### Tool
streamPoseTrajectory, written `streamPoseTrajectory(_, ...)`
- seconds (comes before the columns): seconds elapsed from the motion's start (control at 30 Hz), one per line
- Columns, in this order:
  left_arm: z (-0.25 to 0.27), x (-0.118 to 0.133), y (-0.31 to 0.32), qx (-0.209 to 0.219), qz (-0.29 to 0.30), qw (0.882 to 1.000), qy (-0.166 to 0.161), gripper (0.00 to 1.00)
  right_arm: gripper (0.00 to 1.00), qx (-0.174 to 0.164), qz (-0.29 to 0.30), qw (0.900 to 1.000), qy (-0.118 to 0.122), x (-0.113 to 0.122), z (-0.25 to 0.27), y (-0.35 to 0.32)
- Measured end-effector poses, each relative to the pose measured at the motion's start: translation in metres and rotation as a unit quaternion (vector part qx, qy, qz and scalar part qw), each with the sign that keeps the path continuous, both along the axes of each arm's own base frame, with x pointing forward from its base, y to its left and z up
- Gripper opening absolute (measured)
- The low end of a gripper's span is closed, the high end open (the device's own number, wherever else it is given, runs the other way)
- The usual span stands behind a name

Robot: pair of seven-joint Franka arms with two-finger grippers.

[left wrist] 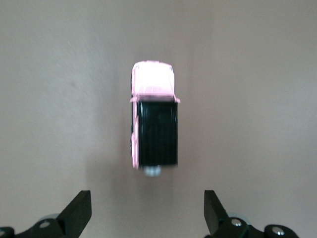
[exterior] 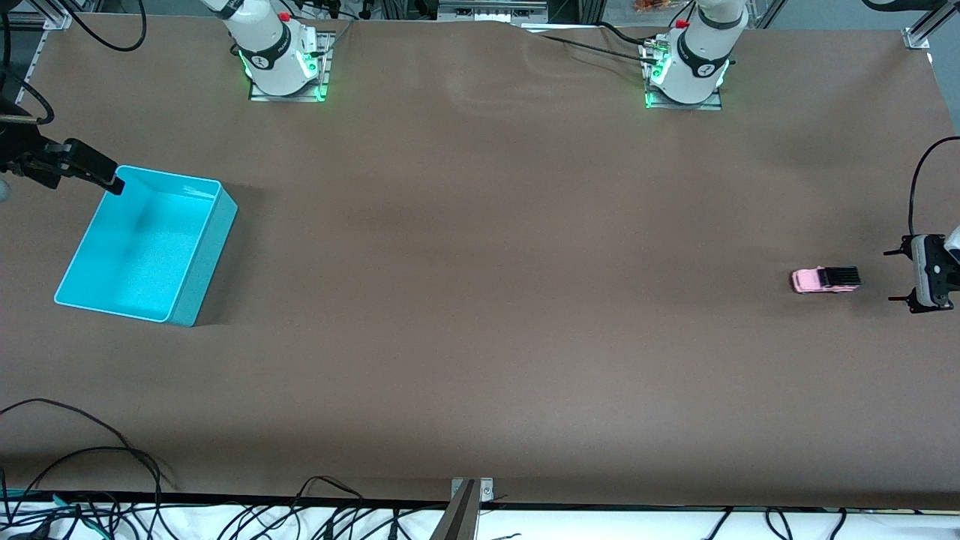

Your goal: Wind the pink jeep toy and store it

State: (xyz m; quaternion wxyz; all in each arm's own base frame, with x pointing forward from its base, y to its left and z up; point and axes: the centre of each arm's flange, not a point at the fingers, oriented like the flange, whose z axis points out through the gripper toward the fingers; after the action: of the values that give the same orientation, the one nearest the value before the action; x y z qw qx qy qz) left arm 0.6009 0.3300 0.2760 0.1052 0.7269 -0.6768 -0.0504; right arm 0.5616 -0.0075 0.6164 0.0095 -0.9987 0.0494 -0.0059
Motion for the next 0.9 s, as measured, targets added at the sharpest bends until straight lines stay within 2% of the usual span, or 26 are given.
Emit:
streamPoseTrajectory(0.2,0.043,0.016,-0.037,0.014,0.023,1.000,0.000,1.00,1.00,0.000,0.000,1.000,0.000,0.000,0.000,0.000)
streamPoseTrajectory(0.47,0.101,0.030,-0.076,0.034,0.049,0.998,-0.020,1.00,1.00,0.000,0.000,1.000,0.000,0.000,0.000,0.000)
streamPoseTrajectory(0.9,0.161,0.044,-0.149,0.053,0.135,0.989,0.040,1.00,1.00,0.000,0.000,1.000,0.000,0.000,0.000,0.000)
